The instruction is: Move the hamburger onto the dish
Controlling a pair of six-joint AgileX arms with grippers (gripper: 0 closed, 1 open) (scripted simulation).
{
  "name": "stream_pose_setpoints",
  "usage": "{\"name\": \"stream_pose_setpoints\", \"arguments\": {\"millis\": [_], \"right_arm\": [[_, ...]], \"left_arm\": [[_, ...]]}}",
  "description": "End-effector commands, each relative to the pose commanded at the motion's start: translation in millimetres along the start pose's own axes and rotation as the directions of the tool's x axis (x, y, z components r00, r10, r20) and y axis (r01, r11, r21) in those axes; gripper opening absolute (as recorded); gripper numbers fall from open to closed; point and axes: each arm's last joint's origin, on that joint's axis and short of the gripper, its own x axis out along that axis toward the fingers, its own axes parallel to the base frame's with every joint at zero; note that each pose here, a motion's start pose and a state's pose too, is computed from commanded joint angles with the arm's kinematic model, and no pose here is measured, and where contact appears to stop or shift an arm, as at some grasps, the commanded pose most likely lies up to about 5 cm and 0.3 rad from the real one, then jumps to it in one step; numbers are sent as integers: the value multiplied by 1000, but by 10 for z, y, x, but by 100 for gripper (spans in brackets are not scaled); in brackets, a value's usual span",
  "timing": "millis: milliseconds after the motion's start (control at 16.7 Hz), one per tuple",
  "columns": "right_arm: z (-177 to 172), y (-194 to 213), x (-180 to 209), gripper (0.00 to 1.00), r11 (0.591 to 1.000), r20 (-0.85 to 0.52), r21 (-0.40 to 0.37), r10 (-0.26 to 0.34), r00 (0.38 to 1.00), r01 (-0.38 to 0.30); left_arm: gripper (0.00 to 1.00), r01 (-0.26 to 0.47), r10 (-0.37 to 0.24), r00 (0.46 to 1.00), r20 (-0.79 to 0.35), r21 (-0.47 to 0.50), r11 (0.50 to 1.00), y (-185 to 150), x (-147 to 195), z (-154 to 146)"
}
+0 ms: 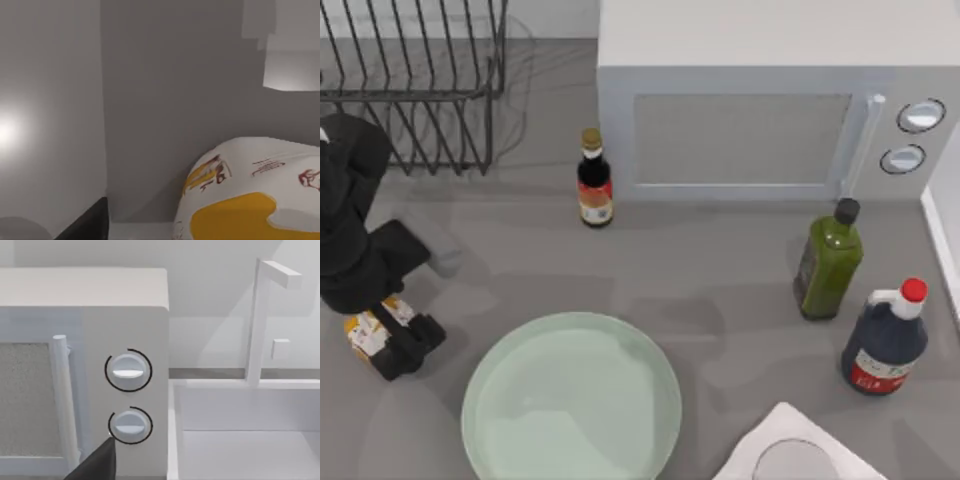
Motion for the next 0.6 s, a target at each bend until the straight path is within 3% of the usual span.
{"name": "stream_pose_setpoints", "arguments": {"millis": [300,600], "right_arm": [[0,0,0,100,1000,0,0,0,1000,0],[0,0,0,100,1000,0,0,0,1000,0]], "left_arm": [[100,5,-5,1000,-6,1,1000,-12,92,-12],[62,5,-5,1000,-6,1,1000,-12,92,-12]]}}
